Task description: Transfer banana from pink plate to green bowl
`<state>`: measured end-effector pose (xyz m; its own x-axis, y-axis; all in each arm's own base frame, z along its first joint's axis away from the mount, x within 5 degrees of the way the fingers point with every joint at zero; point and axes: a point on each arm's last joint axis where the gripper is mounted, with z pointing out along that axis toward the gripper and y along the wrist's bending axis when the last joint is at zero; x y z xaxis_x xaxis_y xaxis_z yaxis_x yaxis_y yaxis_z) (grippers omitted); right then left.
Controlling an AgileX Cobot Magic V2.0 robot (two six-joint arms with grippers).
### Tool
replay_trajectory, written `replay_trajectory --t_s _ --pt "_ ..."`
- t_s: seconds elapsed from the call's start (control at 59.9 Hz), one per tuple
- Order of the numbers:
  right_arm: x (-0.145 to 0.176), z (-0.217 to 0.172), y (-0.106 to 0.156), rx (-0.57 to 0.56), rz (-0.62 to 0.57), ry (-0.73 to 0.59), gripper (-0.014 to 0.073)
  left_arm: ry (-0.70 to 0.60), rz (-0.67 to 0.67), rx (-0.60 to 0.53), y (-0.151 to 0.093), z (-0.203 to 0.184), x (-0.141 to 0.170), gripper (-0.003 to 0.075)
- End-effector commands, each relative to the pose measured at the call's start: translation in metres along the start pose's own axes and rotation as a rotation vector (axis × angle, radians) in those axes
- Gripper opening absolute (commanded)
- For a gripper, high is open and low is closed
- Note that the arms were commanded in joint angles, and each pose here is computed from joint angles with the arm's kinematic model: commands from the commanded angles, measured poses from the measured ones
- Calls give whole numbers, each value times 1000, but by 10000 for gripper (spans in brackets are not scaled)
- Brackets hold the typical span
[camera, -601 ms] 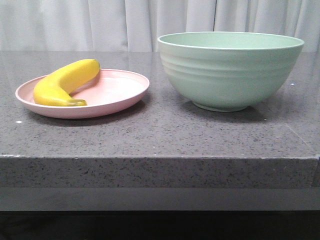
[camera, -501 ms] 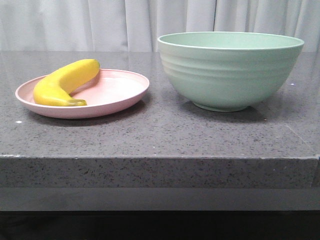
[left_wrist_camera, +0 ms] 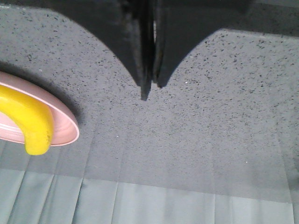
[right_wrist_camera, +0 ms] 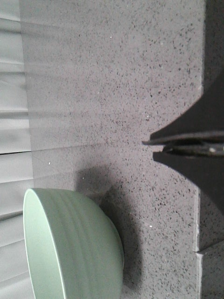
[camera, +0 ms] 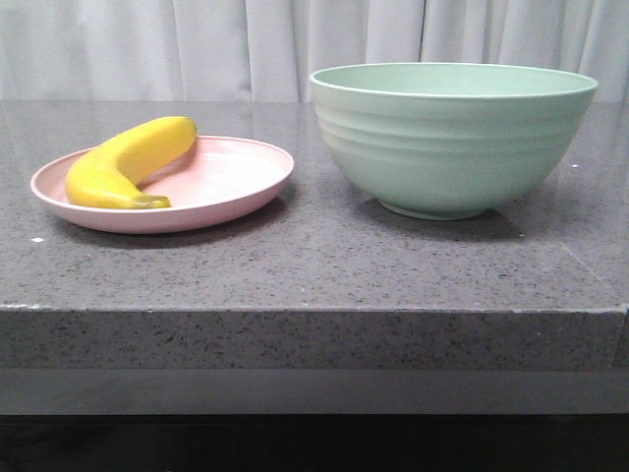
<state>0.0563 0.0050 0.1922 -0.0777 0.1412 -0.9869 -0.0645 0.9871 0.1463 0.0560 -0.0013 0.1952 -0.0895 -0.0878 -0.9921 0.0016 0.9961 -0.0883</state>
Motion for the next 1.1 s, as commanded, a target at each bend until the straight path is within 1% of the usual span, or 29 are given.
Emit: replay_trajectory --t_s 0.0,0.568,0.651,0.701,0.785,0.835,0.952,1.052,1.085 --pt "-8 -2 0 2 -8 -97 -116 -101 -10 -1 0 -1 -8 -20" --pt "-8 -2 0 2 -8 -98 -116 -101 -10 -1 0 -2 -8 -20" --pt "-8 -2 0 2 -8 -104 -116 -103 -10 -1 0 -2 -8 -20" --pt "-11 -2 0 2 -8 -132 -116 -124 -37 3 0 -2 -11 -20" --pt "-25 -6 2 -4 -8 -170 -116 -174 -53 9 -1 -6 -25 -20" --pt "-35 -9 4 -9 -17 -170 -115 -203 -52 15 -3 -10 -40 -20" --pt "-72 -19 11 -16 -55 -156 -115 -250 -50 26 -7 -18 -77 -20" --pt "-106 -21 16 -15 -74 -143 -115 -259 -49 30 -10 -18 -109 -20" --pt "-114 -19 17 -15 -75 -135 -115 -237 -49 29 -11 -14 -117 -20"
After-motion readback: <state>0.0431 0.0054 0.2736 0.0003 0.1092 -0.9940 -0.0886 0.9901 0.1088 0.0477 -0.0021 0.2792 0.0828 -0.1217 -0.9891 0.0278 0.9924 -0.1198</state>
